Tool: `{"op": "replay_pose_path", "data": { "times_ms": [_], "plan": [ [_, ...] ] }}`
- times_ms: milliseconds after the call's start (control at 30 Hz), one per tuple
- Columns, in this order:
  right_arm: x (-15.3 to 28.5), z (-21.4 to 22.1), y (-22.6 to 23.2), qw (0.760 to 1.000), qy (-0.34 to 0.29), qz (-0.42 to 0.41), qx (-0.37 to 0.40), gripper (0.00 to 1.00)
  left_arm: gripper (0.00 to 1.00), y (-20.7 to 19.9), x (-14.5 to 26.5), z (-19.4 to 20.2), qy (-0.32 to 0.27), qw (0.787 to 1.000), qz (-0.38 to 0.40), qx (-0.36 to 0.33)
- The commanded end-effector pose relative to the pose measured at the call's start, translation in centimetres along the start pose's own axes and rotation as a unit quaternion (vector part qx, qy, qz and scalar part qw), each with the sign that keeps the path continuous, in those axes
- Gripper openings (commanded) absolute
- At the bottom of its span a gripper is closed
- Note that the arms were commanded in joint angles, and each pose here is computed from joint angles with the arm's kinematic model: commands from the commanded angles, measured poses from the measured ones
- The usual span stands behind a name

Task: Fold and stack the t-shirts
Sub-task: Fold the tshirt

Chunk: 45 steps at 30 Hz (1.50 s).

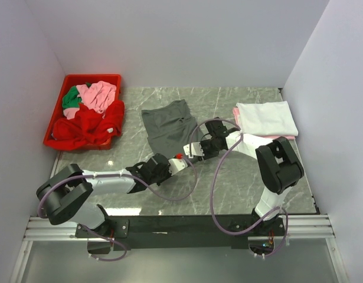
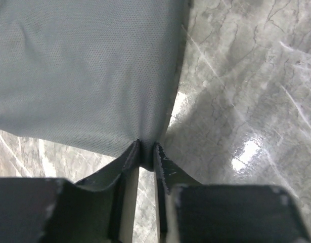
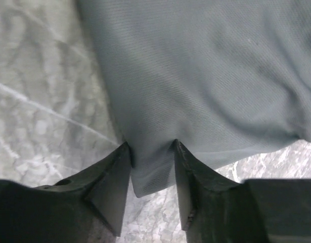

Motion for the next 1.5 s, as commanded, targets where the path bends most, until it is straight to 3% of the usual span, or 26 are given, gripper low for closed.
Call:
{"op": "replay_pose_path", "data": {
  "times_ms": [0,33,100,133,233,300,433,733,967,1167,1267,1333,1367,1433,1467],
  "plan": [
    [-0.6,0.6,-0.3,0.999,0.040,0.006,-0.034,0.43,0.21,0.4,0.5,-0.9,-0.031,0.999,-0.018,0.013],
    [-0.7,0.5,-0.6,0.998,0.041,0.012,-0.038,0.41,0.20,0.4,0.6,-0.9,-0.034,0.999,-0.018,0.014],
    [-0.8,0.4,-0.6,0.998,0.041,0.013,-0.046,0.26,0.17,0.4,0.7,-0.9,-0.038,0.999,-0.020,0.015],
    [-0.8,0.4,-0.7,0.998,0.040,0.017,-0.047,0.14,0.15,0.5,0.8,-1.0,-0.041,0.999,-0.021,0.015],
    [-0.7,0.2,-0.1,0.998,0.035,0.002,-0.051,0.00,0.06,0.4,1.1,-1.2,-0.050,0.998,-0.017,0.015],
    [-0.1,-0.1,0.5,0.998,0.029,-0.008,-0.049,0.00,0.00,0.3,1.3,-1.3,-0.055,0.998,-0.008,0.013],
    [1.8,-0.6,4.6,0.997,0.012,-0.037,-0.061,0.00,0.00,-1.0,2.4,-2.2,-0.068,0.997,0.029,0.005],
    [8.0,-2.5,14.9,0.994,-0.045,-0.060,-0.085,0.00,0.00,-7.7,6.8,-5.3,-0.068,0.977,0.197,-0.044],
    [9.5,-2.9,16.9,0.992,-0.049,-0.042,-0.107,0.00,0.00,-8.7,8.4,-6.2,-0.092,0.969,0.220,-0.060],
    [10.3,-2.9,13.1,0.990,-0.034,-0.001,-0.138,0.00,0.00,-6.0,8.3,-6.7,-0.138,0.975,0.153,-0.085],
    [11.3,-2.9,8.6,0.986,-0.032,0.029,-0.164,0.00,0.00,-1.8,7.6,-7.7,-0.175,0.976,0.104,-0.081],
    [12.6,-2.9,4.2,0.982,-0.034,0.069,-0.173,0.00,0.00,1.9,6.4,-7.3,-0.170,0.981,0.071,-0.065],
    [11.4,-2.1,3.0,0.978,-0.027,0.054,-0.200,0.00,0.00,3.5,6.3,-8.7,-0.198,0.975,0.061,-0.075],
    [12.3,-2.1,-1.3,0.975,-0.030,0.085,-0.205,0.00,0.00,6.6,4.3,-7.9,-0.175,0.982,0.043,-0.060],
    [10.7,-1.3,-2.2,0.970,-0.024,0.067,-0.231,0.00,0.00,8.0,3.9,-9.1,-0.188,0.979,0.041,-0.068]
  ]
}}
Point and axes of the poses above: each gripper's point midway between its finger pads, its own x axis back along the fingers, its own y axis along the line the jaws close on, z = x × y, the point moved 6 cm from there along x, back along the fingers, and after that the axes turned 1 degree about -x, right-handed, at the moved point
